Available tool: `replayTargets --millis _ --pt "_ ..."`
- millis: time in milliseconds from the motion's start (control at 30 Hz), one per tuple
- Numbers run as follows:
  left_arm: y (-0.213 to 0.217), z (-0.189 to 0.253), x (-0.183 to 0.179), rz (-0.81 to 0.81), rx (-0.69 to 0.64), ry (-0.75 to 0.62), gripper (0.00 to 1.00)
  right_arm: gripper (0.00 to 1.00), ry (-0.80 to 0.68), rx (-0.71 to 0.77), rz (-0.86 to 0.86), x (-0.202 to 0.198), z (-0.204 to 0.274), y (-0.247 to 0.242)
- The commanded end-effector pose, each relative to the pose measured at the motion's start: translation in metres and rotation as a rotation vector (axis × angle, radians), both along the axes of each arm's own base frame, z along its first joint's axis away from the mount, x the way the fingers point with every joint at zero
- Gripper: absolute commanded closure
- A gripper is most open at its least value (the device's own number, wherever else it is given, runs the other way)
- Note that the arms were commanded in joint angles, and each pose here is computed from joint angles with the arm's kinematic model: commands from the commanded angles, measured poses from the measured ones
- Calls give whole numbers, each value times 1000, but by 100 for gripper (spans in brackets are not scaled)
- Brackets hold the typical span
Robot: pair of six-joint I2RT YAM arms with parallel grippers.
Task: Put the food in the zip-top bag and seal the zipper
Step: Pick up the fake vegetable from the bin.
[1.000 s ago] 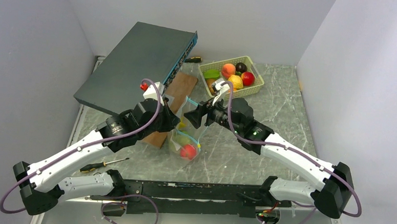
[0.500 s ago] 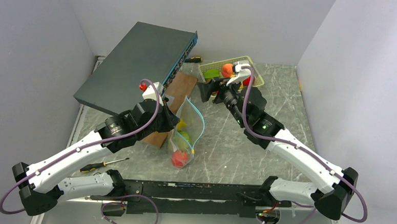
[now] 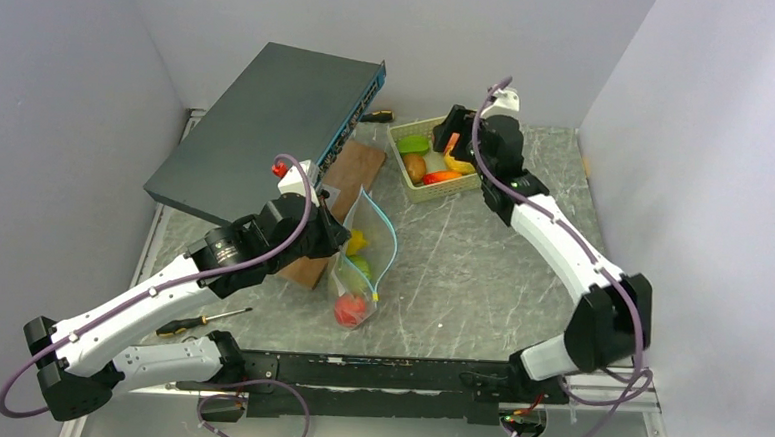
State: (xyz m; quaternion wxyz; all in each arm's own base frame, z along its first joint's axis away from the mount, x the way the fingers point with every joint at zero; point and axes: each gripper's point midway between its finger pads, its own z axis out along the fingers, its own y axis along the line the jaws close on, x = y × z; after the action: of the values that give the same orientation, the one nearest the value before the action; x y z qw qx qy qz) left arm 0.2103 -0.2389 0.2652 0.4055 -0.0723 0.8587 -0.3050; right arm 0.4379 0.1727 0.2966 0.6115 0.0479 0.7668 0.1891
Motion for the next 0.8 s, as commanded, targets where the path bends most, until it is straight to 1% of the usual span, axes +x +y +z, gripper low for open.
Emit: replayTargets --millis 0,167,400,500,633,767 --pt "8 8 0 34 -5 -4 100 19 51 13 113 23 -3 22" --pt "9 4 1 50 -8 -1 100 20 213 -77 134 67 -52 27" --pt "5 2 5 56 11 12 100 24 328 -140 190 113 -92 40" --pt "4 1 7 57 20 18 100 28 375 -145 208 124 -113 45" --pt "5 2 7 63 31 23 100 35 417 -127 228 130 -138 52" --pt "5 -1 7 65 27 24 100 37 444 -111 236 132 -160 55"
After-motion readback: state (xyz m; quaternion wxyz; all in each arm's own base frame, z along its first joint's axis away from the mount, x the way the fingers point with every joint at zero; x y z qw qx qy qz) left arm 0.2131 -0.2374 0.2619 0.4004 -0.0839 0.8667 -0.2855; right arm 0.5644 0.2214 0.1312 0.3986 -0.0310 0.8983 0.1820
